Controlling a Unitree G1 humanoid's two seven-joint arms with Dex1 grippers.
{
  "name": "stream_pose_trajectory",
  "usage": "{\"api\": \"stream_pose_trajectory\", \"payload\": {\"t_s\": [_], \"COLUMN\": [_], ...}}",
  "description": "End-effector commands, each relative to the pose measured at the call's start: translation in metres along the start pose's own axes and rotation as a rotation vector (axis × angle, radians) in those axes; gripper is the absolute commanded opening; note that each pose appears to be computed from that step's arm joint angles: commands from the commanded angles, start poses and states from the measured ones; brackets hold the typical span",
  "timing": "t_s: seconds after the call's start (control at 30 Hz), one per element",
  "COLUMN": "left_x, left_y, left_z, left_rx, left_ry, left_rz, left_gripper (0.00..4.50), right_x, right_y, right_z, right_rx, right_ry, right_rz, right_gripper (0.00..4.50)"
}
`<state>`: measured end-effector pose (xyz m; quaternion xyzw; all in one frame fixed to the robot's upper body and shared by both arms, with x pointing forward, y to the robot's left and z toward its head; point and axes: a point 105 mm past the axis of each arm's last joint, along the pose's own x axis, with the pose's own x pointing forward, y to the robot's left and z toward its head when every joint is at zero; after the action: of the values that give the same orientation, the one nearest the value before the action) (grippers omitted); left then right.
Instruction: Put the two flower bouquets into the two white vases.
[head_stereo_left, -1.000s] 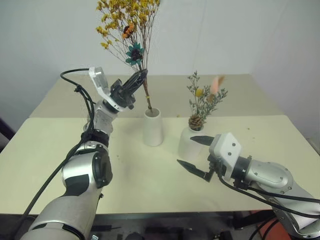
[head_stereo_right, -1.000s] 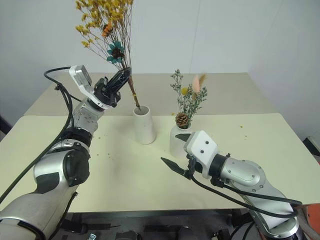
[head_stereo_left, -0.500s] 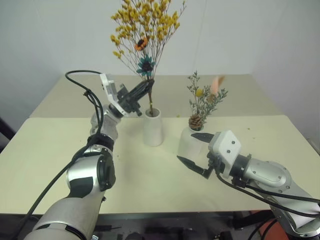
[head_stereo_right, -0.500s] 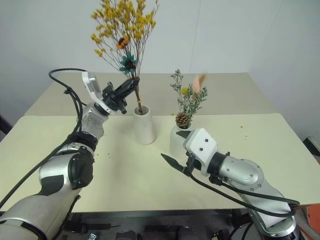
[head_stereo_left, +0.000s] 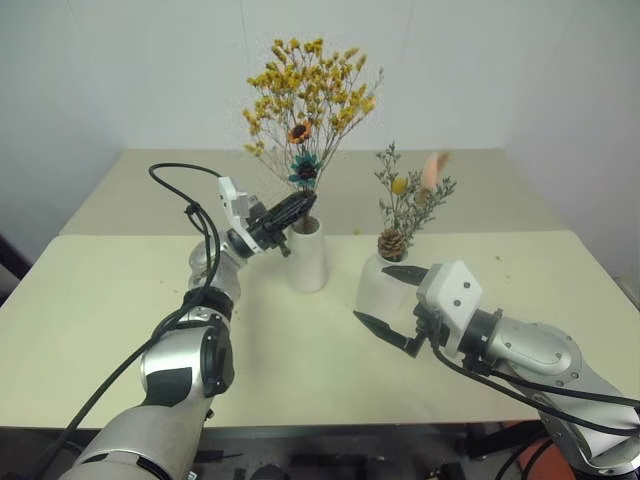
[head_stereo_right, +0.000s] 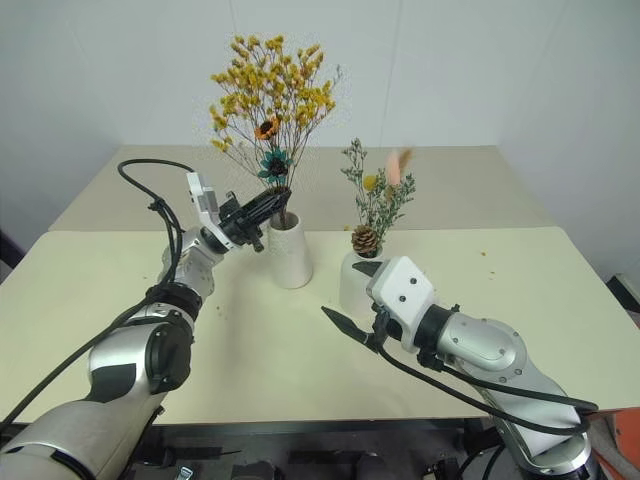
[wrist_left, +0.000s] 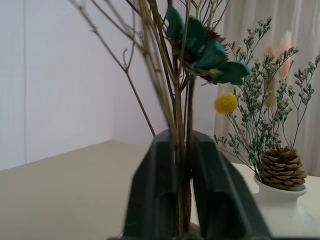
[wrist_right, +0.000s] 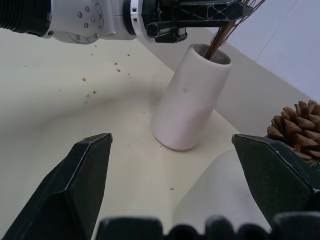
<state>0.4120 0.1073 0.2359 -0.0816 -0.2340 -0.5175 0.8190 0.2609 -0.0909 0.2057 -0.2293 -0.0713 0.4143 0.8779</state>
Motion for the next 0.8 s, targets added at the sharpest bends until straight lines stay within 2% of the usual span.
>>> {"api": "stream_pose_trajectory", "payload": {"t_s": [0.03,0.17,0.3,0.57,0.8], "left_x": [0.0,-0.006,-0.019,-0.051,-0.071], "left_y": [0.001,-0.004,-0.006,0.006,0.013], "left_z": [0.015,0.018,0.013,0.015,0.041], "left_rx": [0.036,0.068,0.111,0.162,0.176], "left_ry": [-0.051,-0.042,0.014,0.132,0.076], "left_rz": [-0.019,-0.083,-0.103,-0.03,0.012], "left_gripper": [2.0,3.12,4.43,4.47,4.47], "right_x": [-0.003,-0.003,-0.002,0.002,0.003], "right_y": [-0.002,-0.001,0.002,0.001,0.002], "right_z": [0.01,0.005,0.003,0.002,-0.002], "right_rx": [-0.042,-0.037,-0.033,-0.024,-0.026], "right_ry": [-0.046,-0.038,-0.041,-0.055,-0.045], "right_rz": [-0.016,-0.013,-0.007,0.006,0.021], "right_gripper": [4.5,4.5,4.5,4.5,4.5]}}
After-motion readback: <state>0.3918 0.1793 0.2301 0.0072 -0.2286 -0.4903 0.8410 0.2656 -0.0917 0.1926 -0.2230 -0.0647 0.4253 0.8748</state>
